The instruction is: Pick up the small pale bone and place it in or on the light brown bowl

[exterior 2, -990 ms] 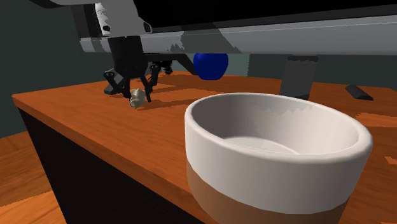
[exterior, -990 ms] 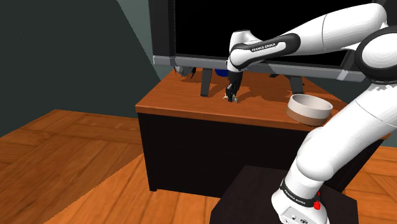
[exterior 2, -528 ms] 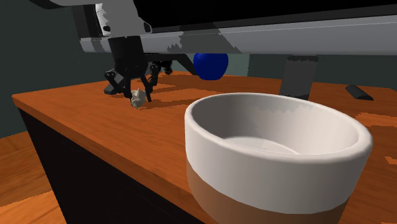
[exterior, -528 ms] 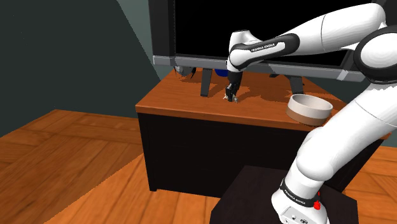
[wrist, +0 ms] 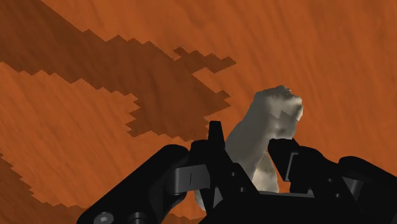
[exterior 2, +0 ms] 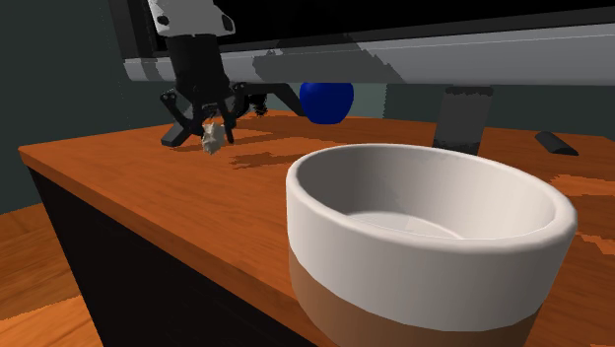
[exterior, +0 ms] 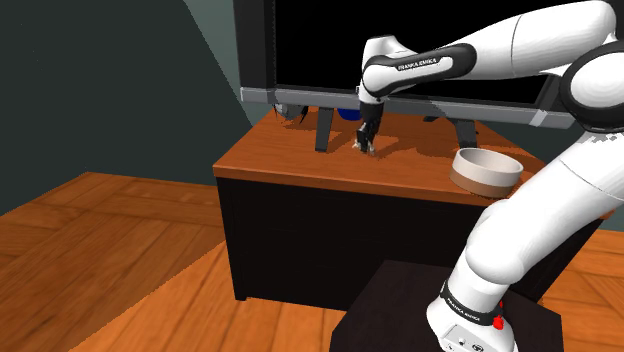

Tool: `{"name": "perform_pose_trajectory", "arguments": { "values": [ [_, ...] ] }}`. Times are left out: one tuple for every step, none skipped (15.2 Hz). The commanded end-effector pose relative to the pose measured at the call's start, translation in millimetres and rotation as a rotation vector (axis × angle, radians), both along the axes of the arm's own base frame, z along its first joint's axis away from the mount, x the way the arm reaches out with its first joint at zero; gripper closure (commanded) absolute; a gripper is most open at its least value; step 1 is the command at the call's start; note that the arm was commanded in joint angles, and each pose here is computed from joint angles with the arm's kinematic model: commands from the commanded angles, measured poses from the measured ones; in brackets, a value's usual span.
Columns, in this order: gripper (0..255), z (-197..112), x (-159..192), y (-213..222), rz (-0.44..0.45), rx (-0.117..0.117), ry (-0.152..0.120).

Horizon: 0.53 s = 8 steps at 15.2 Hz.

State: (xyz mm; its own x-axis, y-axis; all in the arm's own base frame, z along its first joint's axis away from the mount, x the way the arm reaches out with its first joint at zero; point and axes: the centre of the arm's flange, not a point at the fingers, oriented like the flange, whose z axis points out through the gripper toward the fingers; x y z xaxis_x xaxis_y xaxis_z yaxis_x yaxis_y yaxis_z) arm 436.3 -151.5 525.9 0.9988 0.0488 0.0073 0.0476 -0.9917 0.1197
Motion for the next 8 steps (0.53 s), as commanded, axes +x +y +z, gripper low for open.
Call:
{"name": "perform_pose_trajectory", "arguments": {
  "values": [
    [255,10.3,-1.0,-0.4,0.000,0.000,0.000],
    [255,15.5,-1.0,-0.4,0.000,0.000,0.000],
    [255,20.8,-1.0,-0.4,0.000,0.000,0.000],
    [255,26.1,-1.0,-0.4,0.000,0.000,0.000],
    [255,31.4,-1.0,-0.4,0.000,0.000,0.000],
    [255,36.7,-1.0,-0.4,0.000,0.000,0.000],
    [255,41.9,-1.0,-0.4,0.000,0.000,0.000],
    [255,47.2,-1.0,-0.4,0.000,0.000,0.000]
  ]
}}
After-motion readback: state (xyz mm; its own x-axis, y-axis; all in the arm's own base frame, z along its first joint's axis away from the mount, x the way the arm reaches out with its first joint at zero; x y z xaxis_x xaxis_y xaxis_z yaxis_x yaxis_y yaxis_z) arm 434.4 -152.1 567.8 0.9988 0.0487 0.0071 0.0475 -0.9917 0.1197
